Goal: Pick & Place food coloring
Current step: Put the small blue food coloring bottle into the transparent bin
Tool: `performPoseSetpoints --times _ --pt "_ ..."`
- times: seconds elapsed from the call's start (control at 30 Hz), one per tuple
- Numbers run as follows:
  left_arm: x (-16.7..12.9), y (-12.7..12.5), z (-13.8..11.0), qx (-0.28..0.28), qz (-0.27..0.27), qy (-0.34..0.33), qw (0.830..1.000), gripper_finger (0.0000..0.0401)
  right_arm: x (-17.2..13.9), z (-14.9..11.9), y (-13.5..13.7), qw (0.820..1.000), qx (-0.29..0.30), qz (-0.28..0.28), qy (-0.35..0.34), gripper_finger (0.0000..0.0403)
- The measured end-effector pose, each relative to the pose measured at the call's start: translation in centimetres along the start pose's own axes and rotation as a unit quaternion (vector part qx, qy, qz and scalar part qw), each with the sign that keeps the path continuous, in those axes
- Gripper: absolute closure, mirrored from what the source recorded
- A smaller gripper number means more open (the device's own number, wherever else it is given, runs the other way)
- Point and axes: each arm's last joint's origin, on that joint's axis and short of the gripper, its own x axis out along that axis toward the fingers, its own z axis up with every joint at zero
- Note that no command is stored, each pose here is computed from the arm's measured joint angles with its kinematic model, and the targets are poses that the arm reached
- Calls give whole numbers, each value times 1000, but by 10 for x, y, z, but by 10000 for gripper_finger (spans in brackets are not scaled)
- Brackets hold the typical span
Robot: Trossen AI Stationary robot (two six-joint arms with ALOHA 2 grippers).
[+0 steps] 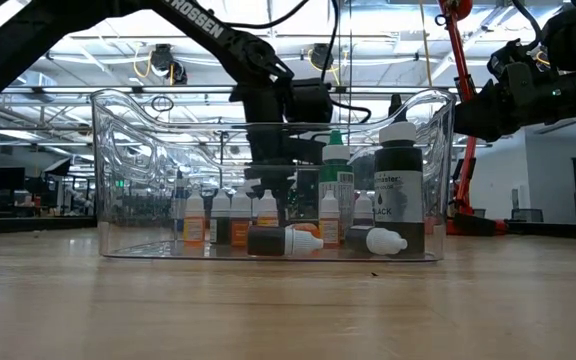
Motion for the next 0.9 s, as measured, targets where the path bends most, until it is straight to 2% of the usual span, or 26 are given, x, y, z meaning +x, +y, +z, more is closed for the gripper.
performPoseSetpoints --times 0.33,0.57,0.73,0.9 --pt "0 7 -2 -8 3 -1 1000 334 0 0 0 1000 0 0 0 232" --pt "-5 4 -3 -4 -1 5 1000 335 0 0 0 1000 0 0 0 232" --pt "-41 -26 -3 23 -15 22 999 335 0 0 0 1000 0 0 0 232" --pt "-99 -82 2 69 -22 -12 997 335 0 0 0 1000 0 0 0 232"
